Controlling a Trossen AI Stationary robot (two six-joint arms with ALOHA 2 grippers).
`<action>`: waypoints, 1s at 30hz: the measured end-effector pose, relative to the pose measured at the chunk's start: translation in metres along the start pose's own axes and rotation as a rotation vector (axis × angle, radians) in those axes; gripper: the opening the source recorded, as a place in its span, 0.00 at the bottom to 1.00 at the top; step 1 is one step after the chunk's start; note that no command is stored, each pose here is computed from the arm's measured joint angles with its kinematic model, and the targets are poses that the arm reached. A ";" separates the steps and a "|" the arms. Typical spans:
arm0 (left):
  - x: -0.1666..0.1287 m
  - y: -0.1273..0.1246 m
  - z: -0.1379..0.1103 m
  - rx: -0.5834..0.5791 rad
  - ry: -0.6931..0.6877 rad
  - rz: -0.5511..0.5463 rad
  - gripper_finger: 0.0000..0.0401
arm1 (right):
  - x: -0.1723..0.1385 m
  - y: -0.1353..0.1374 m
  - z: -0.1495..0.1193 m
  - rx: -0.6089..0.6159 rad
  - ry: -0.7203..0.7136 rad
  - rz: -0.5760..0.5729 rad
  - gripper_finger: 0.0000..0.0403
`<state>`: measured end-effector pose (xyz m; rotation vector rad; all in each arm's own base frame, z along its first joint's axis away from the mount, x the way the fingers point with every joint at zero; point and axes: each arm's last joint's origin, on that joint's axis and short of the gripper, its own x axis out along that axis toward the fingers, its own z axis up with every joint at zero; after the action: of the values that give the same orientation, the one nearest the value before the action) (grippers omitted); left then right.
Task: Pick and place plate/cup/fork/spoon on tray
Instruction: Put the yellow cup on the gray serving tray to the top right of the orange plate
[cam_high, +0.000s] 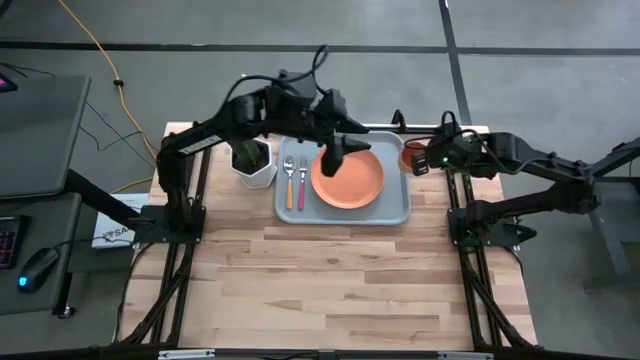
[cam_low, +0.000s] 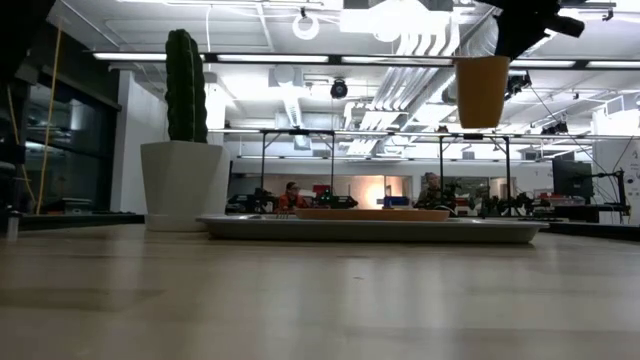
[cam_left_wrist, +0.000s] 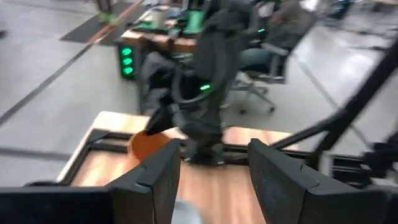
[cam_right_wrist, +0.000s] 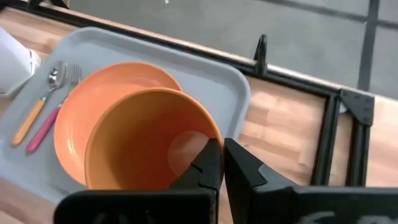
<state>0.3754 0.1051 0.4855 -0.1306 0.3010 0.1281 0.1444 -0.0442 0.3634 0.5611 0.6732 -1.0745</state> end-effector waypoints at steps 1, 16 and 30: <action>-0.003 -0.001 0.001 0.002 -0.005 -0.024 0.42 | 0.001 -0.003 -0.002 0.007 0.005 0.014 0.00; -0.051 -0.020 -0.072 -0.181 -0.346 -0.216 0.34 | 0.038 -0.019 -0.011 0.125 -0.038 0.204 0.00; -0.148 -0.037 -0.095 -0.136 -0.574 -0.218 0.34 | 0.144 -0.043 0.047 0.129 0.108 0.006 0.00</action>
<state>0.2131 0.0386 0.4442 -0.2529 -0.2957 -0.0337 0.1608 -0.1798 0.2860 0.7358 0.6994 -1.0929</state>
